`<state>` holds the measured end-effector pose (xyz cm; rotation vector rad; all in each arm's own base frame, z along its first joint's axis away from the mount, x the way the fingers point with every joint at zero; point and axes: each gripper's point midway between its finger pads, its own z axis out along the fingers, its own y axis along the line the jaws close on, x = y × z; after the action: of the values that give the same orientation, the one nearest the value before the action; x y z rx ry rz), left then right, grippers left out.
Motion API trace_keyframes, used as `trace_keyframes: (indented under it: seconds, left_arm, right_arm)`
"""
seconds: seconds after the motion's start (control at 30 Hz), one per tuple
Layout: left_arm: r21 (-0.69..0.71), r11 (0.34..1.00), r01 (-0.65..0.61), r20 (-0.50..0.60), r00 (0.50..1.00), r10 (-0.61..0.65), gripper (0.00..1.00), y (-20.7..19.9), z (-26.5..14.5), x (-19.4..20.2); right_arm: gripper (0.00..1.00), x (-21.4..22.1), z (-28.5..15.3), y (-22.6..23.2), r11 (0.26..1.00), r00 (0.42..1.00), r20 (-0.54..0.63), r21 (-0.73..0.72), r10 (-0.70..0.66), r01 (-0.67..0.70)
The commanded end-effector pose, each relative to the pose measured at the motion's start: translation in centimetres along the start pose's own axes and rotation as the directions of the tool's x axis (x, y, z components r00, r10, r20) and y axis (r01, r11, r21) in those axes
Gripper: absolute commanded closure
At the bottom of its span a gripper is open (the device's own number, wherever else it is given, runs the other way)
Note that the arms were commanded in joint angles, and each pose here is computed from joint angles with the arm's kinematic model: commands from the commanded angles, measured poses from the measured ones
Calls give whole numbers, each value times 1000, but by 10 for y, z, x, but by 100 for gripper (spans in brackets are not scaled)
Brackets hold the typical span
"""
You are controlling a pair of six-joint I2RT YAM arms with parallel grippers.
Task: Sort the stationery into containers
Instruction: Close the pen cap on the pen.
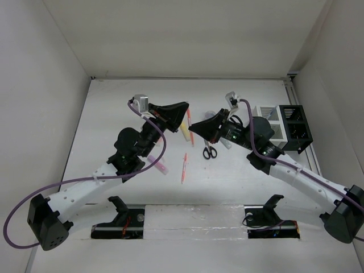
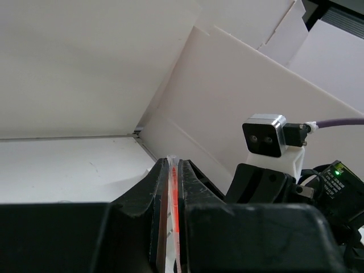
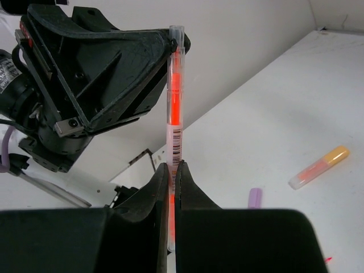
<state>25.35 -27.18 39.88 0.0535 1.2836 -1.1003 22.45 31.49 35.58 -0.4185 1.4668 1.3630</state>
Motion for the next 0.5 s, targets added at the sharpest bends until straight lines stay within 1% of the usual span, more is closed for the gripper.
trace_keyframes:
  seconds: [0.0, 0.13, 0.47]
  left_arm:
    - [1, 1000, -20, -232, 973, 19, 100, 16, -19, 68]
    - [9, 1000, -18, -235, 972, 19, 100, 16, -20, 70]
    - [20, 1000, -15, -252, 968, 20, 100, 16, -24, 77]
  right_arm:
    - [100, -112, -4, 65, 978, 942, 325, -158, -80, 138]
    - [100, -119, -4, 75, 971, 940, 335, -195, -66, 137]
    - [100, -131, 0, 72, 966, 936, 340, -198, -93, 168]
